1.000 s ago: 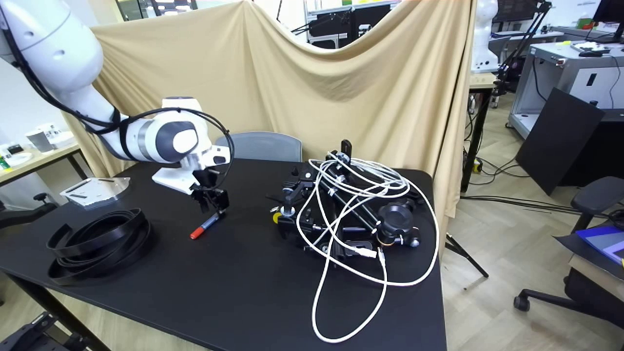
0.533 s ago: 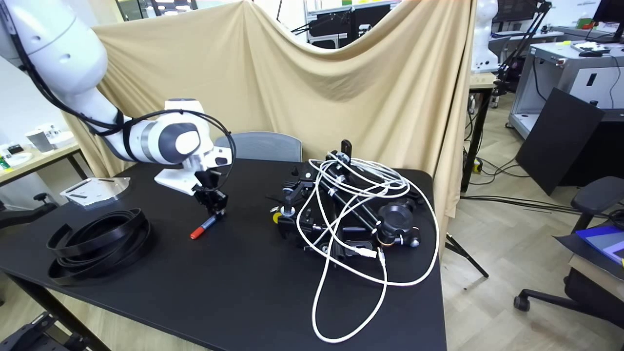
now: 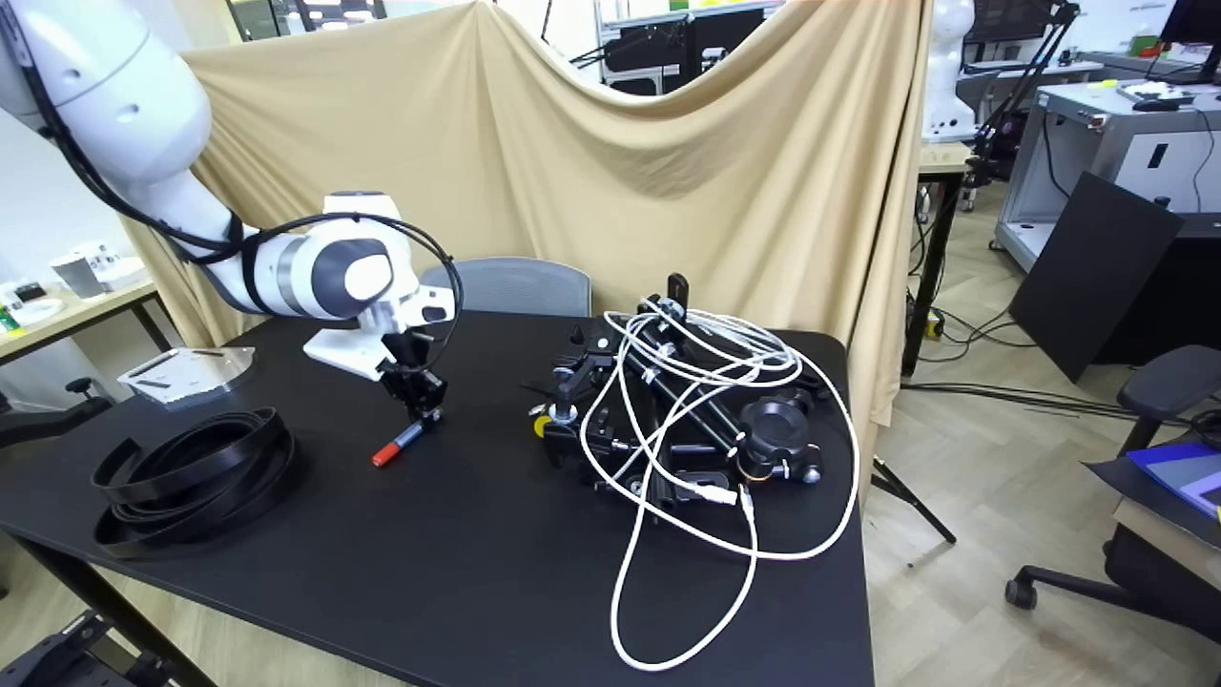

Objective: Move the marker to the left.

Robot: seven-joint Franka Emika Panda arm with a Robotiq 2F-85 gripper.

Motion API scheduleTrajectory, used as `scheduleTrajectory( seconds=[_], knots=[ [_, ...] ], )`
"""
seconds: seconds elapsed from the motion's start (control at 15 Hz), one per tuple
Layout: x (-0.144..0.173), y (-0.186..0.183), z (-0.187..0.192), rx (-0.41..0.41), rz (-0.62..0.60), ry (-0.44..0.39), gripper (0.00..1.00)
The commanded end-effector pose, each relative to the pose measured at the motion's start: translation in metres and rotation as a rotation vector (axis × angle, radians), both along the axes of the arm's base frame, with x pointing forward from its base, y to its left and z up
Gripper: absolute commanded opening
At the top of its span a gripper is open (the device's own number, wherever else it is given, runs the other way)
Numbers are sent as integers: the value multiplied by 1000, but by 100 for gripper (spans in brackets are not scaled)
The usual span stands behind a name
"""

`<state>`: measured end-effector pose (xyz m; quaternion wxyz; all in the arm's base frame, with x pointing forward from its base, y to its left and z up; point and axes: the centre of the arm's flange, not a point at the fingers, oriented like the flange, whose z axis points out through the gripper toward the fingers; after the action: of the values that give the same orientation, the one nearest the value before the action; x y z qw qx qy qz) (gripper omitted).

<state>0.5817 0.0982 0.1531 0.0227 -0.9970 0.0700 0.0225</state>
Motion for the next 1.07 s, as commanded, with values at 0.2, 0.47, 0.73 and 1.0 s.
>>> scheduleTrajectory(
  seconds=[0.2, 0.47, 0.73, 1.0],
  knots=[
    [15, 13, 43, -2, 8, -8, 5],
    [36, 26, 63, 6, 32, 2, 5],
    [56, 43, 67, 17, 46, 9, 5],
    [70, 67, 58, 29, 48, 1, 5]
  ],
)
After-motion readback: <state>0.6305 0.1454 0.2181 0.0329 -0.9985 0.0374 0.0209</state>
